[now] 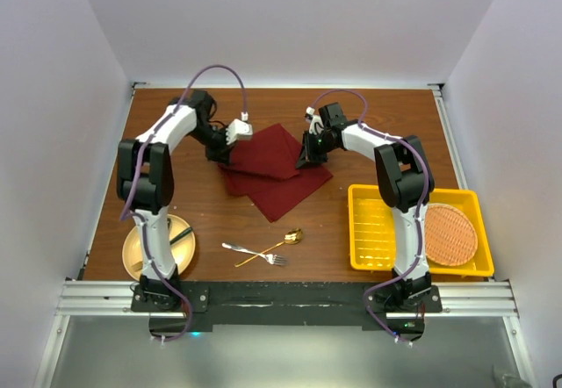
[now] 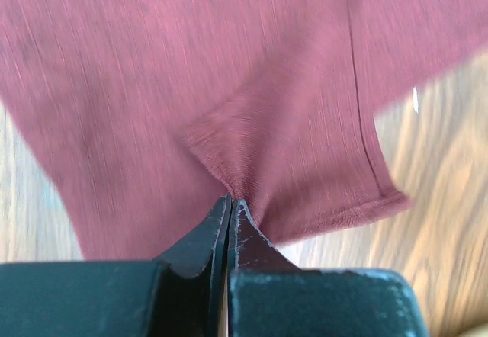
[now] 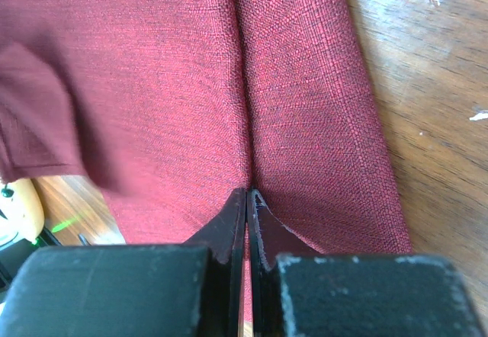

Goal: Fold the napkin into a case and place the utensils inside
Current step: Smooth out the square-folded napkin at the center of the board.

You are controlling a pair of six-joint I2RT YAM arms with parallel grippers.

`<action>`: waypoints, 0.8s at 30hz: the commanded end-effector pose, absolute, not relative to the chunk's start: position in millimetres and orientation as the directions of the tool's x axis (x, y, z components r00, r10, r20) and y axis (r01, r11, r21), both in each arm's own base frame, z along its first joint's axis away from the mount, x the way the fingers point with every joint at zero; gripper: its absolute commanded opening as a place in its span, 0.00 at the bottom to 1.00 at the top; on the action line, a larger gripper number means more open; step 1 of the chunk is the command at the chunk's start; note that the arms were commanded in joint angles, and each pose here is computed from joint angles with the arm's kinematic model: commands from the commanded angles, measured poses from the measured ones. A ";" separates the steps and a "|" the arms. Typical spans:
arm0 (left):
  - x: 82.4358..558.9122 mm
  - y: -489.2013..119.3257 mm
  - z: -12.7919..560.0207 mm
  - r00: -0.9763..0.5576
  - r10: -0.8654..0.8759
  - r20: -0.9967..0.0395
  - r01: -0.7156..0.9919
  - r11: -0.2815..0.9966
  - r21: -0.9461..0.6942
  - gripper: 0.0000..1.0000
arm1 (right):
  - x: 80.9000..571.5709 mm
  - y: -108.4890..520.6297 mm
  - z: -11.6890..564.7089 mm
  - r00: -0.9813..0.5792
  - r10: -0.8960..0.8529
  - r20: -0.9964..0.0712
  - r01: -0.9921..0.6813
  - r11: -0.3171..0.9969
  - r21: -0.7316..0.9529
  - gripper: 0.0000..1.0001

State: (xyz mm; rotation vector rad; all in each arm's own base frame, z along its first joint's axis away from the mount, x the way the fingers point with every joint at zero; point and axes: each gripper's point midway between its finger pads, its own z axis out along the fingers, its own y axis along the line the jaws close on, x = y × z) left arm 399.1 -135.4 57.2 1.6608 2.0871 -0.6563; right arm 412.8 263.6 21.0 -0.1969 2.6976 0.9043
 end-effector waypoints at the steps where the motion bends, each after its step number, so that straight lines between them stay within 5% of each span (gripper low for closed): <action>1: 374.7 -103.8 76.2 -0.076 0.820 -0.567 0.997 0.044 -0.069 0.04 | 420.4 255.1 9.8 -0.943 -0.045 -0.330 -0.217 0.833 0.508 0.00; 5: 372.8 -78.4 83.6 -0.057 0.817 -0.574 0.998 0.049 -0.029 0.37 | 420.3 255.4 11.8 -0.943 -0.040 -0.330 -0.215 0.830 0.515 0.00; 8: 377.7 -75.0 103.2 -0.051 0.785 -0.617 0.997 0.081 0.020 0.44 | 421.8 256.6 14.7 -0.941 -0.037 -0.336 -0.218 0.827 0.519 0.00; 15: 396.0 -88.9 136.0 -0.095 0.667 -0.739 0.946 0.291 0.141 0.52 | 421.4 258.4 17.3 -0.940 -0.044 -0.337 -0.226 0.822 0.523 0.00; 24: 361.9 -140.9 110.9 -0.078 0.694 -0.715 0.983 0.171 0.059 0.47 | 421.7 259.5 18.4 -0.940 -0.045 -0.337 -0.228 0.818 0.528 0.00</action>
